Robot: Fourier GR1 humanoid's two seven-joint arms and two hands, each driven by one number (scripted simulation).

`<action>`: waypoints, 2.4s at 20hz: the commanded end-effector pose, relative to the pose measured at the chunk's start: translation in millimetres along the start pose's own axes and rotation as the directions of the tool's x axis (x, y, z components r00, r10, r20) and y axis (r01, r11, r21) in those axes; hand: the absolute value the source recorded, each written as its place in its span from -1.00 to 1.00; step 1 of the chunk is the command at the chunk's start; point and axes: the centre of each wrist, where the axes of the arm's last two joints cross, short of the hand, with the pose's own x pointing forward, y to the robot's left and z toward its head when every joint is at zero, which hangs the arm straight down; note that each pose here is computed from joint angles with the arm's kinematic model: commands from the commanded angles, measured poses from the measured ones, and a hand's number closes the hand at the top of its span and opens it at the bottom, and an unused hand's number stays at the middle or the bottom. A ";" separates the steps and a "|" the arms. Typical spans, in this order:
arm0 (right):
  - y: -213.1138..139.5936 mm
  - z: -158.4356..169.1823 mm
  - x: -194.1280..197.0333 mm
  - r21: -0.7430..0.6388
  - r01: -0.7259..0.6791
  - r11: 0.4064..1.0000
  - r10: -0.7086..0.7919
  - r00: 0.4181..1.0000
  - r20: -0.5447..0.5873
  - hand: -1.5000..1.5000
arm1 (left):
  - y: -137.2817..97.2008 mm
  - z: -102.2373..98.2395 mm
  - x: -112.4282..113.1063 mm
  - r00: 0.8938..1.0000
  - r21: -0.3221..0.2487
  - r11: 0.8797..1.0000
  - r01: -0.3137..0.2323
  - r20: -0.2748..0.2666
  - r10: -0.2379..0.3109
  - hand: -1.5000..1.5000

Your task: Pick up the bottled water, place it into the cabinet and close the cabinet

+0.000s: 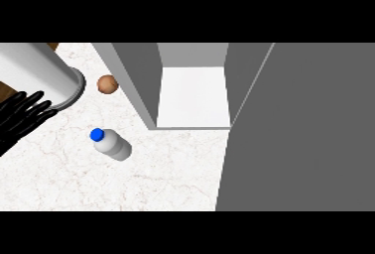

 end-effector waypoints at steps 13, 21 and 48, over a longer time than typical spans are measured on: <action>-11.0 8.7 10.2 0.000 -0.072 0.997 0.072 0.997 0.015 -1.00 | 16.9 -17.7 -97.9 0.988 0.043 0.999 0.004 -0.152 0.003 -1.00; 1.2 7.8 17.6 -0.028 -0.057 0.998 0.058 0.998 0.030 -1.00 | 31.3 -20.0 -133.8 0.975 0.084 0.996 -0.003 -0.221 0.022 -1.00; 8.1 9.2 17.4 0.001 -0.038 0.999 0.037 0.999 0.038 -1.00 | -8.9 -33.5 -227.8 0.988 0.176 0.983 -0.045 -0.138 0.070 -1.00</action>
